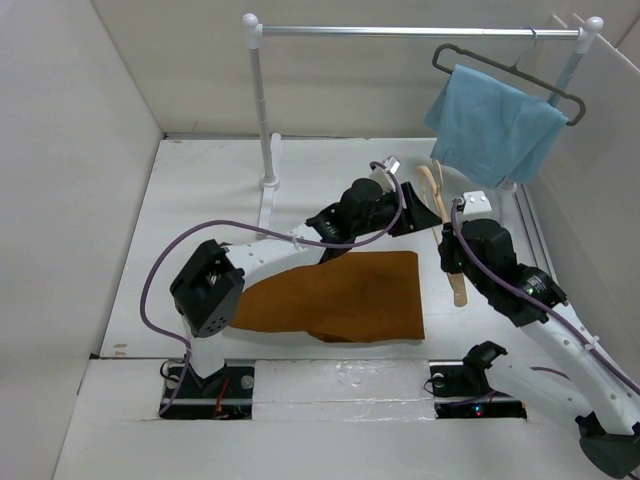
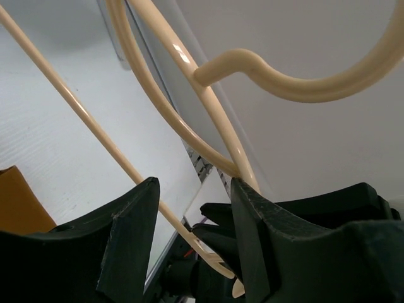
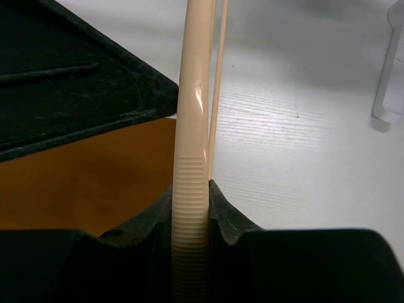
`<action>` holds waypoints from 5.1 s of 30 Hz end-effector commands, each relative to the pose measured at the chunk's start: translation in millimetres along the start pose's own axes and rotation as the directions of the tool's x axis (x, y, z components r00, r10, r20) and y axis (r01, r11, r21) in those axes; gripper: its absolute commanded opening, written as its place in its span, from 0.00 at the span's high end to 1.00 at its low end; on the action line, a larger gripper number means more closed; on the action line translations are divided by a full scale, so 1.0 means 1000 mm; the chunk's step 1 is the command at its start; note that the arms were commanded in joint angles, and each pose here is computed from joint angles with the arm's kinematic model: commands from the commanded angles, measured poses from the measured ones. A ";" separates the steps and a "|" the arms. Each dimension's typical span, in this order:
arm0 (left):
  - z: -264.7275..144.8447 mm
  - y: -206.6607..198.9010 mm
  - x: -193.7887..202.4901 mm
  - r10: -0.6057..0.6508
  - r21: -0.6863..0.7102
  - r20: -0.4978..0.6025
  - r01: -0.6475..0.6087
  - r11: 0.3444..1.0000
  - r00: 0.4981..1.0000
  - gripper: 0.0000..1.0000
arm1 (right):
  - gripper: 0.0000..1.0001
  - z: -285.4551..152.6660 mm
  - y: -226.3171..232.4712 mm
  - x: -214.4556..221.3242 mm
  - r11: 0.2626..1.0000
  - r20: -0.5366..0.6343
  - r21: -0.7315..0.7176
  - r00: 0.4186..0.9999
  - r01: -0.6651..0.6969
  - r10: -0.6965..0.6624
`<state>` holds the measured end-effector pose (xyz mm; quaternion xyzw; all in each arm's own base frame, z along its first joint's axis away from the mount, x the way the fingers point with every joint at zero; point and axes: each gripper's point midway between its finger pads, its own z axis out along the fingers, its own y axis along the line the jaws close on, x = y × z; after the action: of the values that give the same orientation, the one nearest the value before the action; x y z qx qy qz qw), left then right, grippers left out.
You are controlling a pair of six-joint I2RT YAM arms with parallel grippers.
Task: Place the trousers on the hanger
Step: Place trousers on hanger
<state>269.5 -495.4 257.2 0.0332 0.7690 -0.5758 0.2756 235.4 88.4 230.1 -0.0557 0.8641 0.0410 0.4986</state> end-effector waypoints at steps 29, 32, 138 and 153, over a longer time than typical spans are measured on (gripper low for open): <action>0.028 -0.047 -0.018 -0.063 0.099 0.028 0.060 0.993 0.998 1.00 | 1.00 -0.006 0.014 0.011 0.999 -0.025 -0.047 1.000 0.005 -0.006; 0.022 -0.037 -0.005 -0.104 0.109 -0.003 0.103 0.989 0.995 1.00 | 0.95 -0.011 0.015 0.026 0.998 -0.069 -0.056 0.998 0.000 -0.003; -0.094 -0.066 0.062 -0.217 0.612 0.114 0.104 0.784 0.969 1.00 | 0.67 0.021 -0.021 0.071 0.970 -0.146 -0.241 0.988 0.014 -0.051; -0.186 -0.069 -0.052 0.044 0.369 0.404 -0.206 0.906 0.914 1.00 | 0.41 0.103 0.042 0.154 0.894 -0.334 -0.389 0.938 -0.222 0.088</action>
<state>219.7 -335.2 378.6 -0.0123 0.5413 -0.7140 0.4439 215.7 113.7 33.2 -0.1182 0.9291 0.2204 0.2725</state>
